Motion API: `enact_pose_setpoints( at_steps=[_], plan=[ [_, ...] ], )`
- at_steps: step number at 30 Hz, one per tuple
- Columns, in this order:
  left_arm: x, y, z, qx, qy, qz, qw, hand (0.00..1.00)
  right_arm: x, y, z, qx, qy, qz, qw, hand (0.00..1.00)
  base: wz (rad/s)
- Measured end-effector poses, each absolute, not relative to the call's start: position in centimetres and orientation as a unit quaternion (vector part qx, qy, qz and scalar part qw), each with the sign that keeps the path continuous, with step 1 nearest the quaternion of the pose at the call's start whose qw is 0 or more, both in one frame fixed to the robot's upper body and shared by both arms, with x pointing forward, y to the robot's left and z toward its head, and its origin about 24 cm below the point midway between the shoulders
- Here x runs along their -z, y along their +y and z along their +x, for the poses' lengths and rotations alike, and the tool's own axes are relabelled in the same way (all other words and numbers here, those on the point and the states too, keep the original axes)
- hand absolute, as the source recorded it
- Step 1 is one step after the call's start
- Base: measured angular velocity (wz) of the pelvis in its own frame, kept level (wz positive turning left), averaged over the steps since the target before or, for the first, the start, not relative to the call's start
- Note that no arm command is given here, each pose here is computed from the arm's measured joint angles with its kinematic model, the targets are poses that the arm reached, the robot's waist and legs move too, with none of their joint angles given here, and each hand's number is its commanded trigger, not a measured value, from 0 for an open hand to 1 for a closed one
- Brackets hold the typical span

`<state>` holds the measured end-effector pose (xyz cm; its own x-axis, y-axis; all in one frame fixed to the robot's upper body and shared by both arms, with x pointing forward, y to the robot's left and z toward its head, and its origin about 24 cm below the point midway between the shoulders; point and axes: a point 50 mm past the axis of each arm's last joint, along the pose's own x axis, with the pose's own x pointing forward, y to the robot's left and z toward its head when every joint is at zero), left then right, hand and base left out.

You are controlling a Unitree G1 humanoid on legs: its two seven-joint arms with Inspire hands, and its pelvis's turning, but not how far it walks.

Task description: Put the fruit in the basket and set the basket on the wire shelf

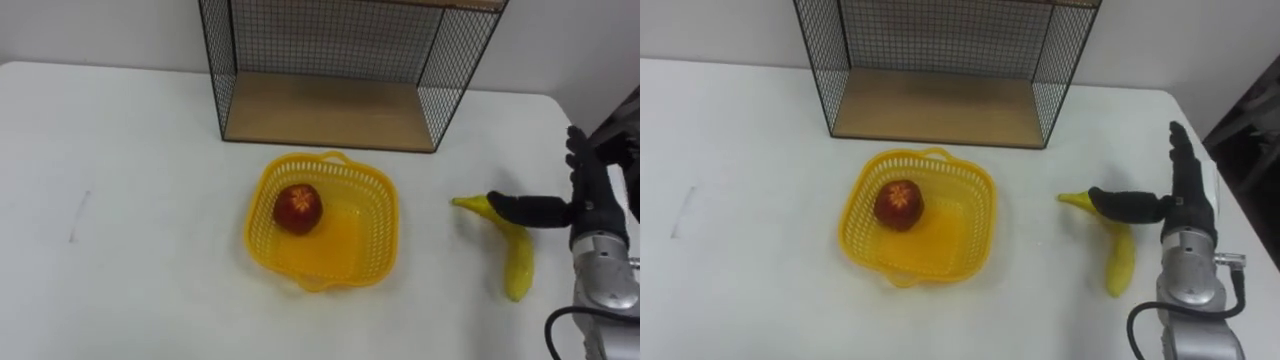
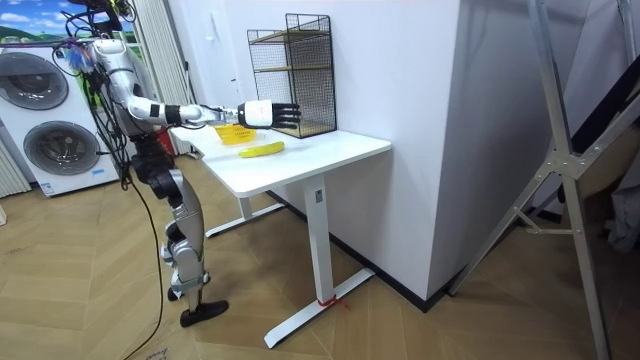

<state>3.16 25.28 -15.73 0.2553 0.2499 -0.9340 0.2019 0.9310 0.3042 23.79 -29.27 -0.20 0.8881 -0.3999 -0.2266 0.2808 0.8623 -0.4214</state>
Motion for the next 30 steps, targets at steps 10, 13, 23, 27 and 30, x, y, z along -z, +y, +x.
enact_pose_setpoints(
  at_steps=[10,13,23,27,30],
  plan=[
    [15.6,25.5,3.2,-0.017,0.608,0.189,0.771,0.00,1.8,-28.1,23.5,0.107,0.197,-0.251,0.942,0.00,0.00],
    [15.6,25.5,2.7,-0.018,0.615,0.187,0.766,0.00,2.5,-28.1,23.0,0.096,0.211,-0.249,0.940,0.00,0.00],
    [15.7,25.7,2.2,-0.011,0.629,0.205,0.750,0.00,4.3,-28.4,22.4,0.073,0.249,-0.244,0.934,0.00,0.05],
    [15.7,25.8,2.2,-0.011,0.632,0.209,0.746,0.00,4.9,-28.6,22.2,0.069,0.260,-0.242,0.932,1.00,0.07],
    [15.7,25.8,2.1,-0.012,0.633,0.210,0.745,0.00,5.0,-29.2,22.1,0.076,0.267,-0.249,0.928,1.00,0.07]
  ],
)
